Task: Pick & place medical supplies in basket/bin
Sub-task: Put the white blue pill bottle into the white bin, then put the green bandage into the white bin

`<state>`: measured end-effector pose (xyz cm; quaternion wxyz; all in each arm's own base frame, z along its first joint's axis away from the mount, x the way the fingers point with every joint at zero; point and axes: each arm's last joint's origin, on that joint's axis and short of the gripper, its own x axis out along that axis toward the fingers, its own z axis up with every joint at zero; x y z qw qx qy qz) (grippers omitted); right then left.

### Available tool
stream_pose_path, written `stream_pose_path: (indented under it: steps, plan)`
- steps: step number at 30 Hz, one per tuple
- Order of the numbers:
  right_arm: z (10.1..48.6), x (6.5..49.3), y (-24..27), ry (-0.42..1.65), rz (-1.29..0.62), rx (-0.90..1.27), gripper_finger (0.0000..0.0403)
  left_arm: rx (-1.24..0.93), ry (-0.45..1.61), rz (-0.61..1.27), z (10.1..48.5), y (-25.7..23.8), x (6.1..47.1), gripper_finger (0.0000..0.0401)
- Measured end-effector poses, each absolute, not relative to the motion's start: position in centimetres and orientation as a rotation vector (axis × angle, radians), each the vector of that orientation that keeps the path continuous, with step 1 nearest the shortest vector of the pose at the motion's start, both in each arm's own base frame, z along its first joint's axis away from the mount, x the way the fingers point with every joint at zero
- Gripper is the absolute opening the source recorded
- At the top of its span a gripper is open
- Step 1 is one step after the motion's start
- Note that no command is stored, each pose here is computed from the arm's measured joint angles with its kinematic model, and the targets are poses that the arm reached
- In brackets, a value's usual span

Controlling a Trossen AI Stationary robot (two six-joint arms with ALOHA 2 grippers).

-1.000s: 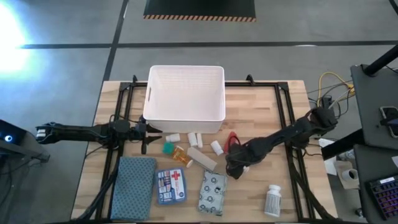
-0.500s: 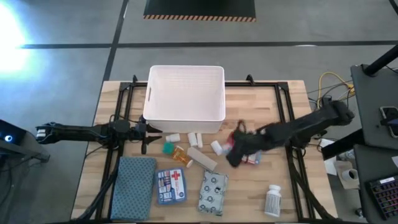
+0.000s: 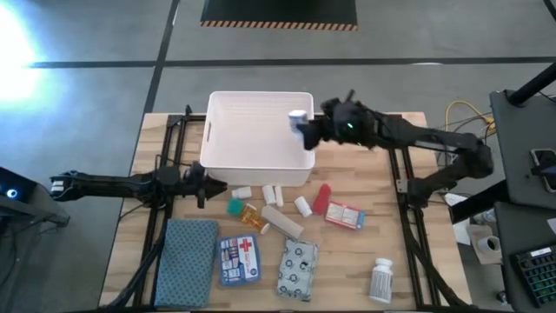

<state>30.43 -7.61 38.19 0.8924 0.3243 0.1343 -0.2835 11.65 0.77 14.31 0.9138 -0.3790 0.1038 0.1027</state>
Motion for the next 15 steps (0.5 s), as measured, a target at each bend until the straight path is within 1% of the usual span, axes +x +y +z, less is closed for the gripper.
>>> stream_pose_path:
  steps: [2,3,10,13,15]
  plan:
    - [38.3,31.5,-8.9,0.281,-0.597,0.683,0.0192,-0.926,0.2,0.229,14.3,0.8,11.6,0.01]
    - [38.7,31.8,-9.3,0.275,-0.603,0.684,0.0206,-0.957,0.197,0.233,14.3,0.8,11.6,0.01]
    - [40.9,34.3,-9.9,0.271,-0.556,0.517,0.0278,-0.97,0.198,0.235,14.3,0.8,11.7,0.01]
    - [41.5,35.0,-10.1,0.3,-0.56,0.476,0.0301,-0.978,0.196,0.236,14.3,0.8,11.7,0.01]
    - [42.3,34.8,-10.0,0.311,-0.575,0.438,0.0312,-1.038,0.185,0.238,14.4,0.8,11.7,0.01]
